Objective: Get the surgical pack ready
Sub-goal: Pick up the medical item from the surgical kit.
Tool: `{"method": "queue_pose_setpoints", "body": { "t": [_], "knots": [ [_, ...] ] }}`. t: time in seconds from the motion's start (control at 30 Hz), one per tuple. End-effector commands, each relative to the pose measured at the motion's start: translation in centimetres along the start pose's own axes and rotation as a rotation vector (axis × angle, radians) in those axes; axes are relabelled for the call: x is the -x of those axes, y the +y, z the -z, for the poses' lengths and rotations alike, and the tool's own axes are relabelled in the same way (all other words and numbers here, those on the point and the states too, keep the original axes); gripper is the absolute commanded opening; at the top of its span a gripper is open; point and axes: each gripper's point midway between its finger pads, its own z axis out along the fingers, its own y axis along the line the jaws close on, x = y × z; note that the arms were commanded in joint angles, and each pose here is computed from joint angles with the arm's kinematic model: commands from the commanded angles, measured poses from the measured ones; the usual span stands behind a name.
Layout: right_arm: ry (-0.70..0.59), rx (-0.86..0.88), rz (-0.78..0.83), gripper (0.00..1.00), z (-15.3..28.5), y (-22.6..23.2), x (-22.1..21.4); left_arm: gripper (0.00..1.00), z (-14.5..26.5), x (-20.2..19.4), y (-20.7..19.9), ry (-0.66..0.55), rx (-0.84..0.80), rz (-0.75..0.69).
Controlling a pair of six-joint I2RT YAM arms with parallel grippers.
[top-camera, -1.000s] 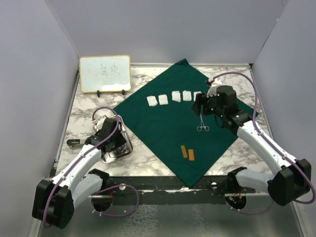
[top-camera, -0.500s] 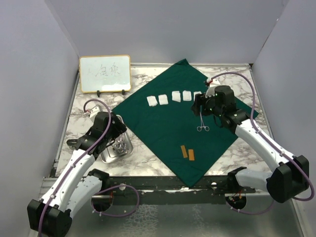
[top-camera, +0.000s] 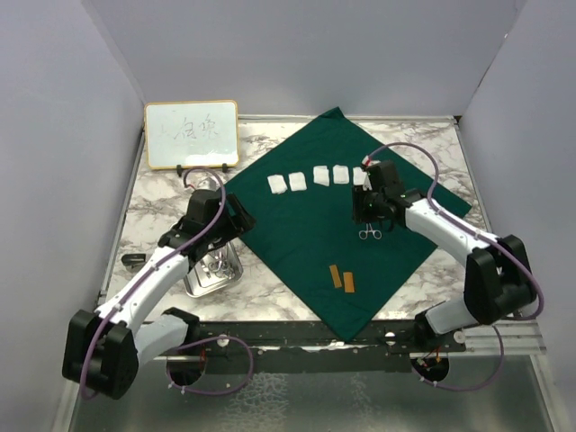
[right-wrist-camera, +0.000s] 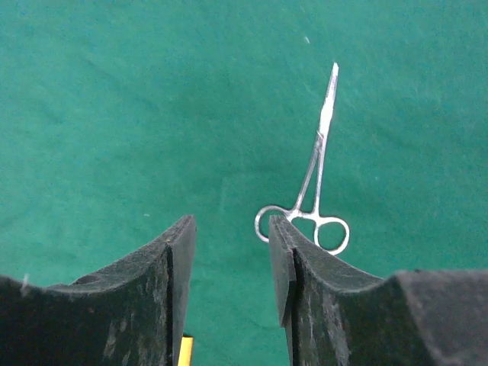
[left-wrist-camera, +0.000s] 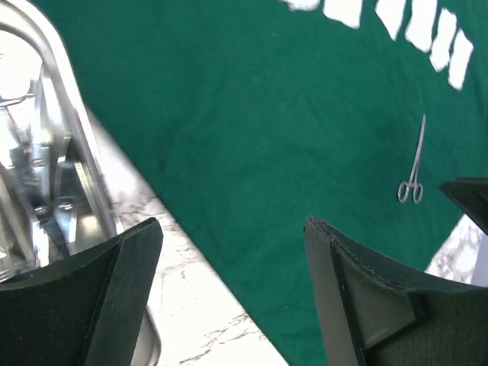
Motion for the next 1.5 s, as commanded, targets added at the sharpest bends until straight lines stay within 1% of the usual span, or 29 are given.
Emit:
{"method": "queue_pose_setpoints", "body": {
  "t": [0.0,0.13,0.27,0.4,0.5,0.63,0.83,0.97,1.47],
  "knots": [
    [0.094,-0.137,-0.024,0.43,-1.2,-2.2,-1.0,0.78,-0.4,-0.3,-5.1,0.034,-0.199,-0.085],
    [0.161,-0.179,-0.028,0.43,-2.8,-3.5,-1.0,0.78,-0.6,-1.8,-7.5,0.063,-0.248,-0.169],
    [0.223,-0.166,-0.027,0.44,-4.0,-4.1,-0.6,0.78,-0.6,-3.4,-9.2,0.095,-0.284,-0.24],
    [0.307,-0.181,-0.017,0.45,-5.0,-4.5,-1.1,0.79,-0.9,-5.0,-10.1,0.139,-0.307,-0.31],
    [0.341,-0.169,-0.021,0.45,-5.5,-4.3,-1.2,0.79,-0.9,-5.5,-10.2,0.15,-0.315,-0.338],
    [0.388,-0.167,-0.019,0.44,-5.9,-4.3,-1.5,0.79,-1.0,-5.5,-10.0,0.146,-0.309,-0.354],
    [0.43,-0.161,-0.006,0.36,-6.1,-4.6,-1.7,0.79,-1.1,-5.8,-9.1,0.15,-0.284,-0.371],
    [0.449,-0.175,-0.005,0.33,-6.3,-5.0,-1.8,0.79,-1.2,-5.9,-9.0,0.156,-0.285,-0.374],
    [0.476,-0.177,-0.008,0.28,-7.0,-5.5,-2.3,0.79,-1.2,-5.8,-9.2,0.153,-0.291,-0.379]
  ]
}}
